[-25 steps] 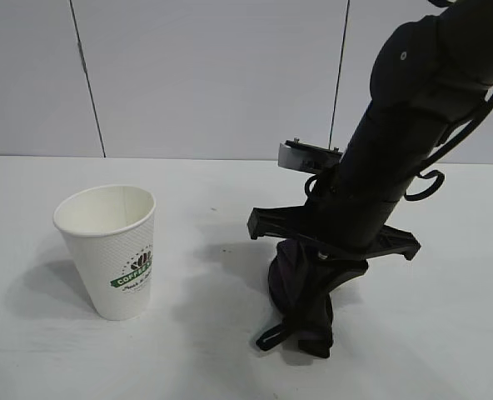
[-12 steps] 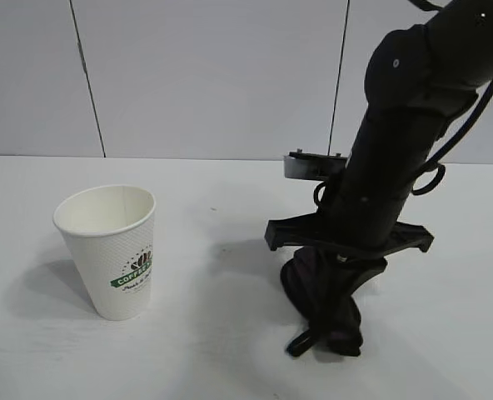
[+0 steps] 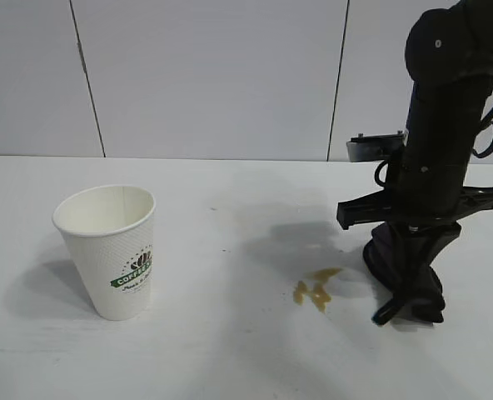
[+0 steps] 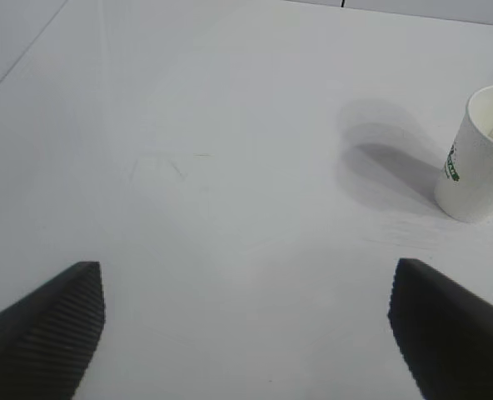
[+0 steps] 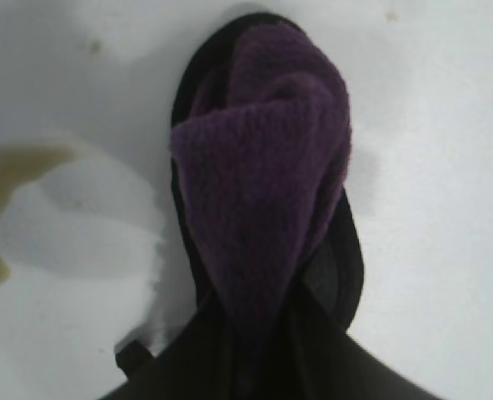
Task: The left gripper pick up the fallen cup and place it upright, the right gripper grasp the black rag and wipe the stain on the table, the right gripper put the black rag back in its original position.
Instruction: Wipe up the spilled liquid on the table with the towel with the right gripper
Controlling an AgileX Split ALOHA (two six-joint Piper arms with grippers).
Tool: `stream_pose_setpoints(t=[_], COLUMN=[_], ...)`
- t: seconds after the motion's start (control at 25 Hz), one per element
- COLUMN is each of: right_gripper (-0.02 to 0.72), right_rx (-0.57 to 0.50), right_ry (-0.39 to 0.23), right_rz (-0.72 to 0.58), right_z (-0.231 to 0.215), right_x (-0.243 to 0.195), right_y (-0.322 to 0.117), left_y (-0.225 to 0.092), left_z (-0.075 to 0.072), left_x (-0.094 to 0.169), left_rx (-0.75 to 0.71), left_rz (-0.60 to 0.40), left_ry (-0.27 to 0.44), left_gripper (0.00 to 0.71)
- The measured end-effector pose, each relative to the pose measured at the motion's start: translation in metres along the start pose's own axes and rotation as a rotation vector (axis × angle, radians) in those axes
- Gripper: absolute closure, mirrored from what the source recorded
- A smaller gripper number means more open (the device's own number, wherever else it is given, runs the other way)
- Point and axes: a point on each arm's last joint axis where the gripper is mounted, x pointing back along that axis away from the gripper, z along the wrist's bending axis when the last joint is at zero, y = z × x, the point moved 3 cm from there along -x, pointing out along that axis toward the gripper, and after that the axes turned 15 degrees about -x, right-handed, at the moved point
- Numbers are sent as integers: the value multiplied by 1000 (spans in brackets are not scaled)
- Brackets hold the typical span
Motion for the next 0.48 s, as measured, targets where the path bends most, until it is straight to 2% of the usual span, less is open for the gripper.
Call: stream_pose_setpoints(t=[0.2,0.48], right_gripper=[643,643], right_rx=[19,87], right_ry=[123,223], right_rz=[5,60], right_z=[37,88], right_x=[-3,-14], right_y=[-10,-37], left_y=[0,0], left_z=[0,0], left_x=[0,0], left_rx=[0,0], left_rz=[0,0], left_ry=[0,0], left_gripper=[46,46])
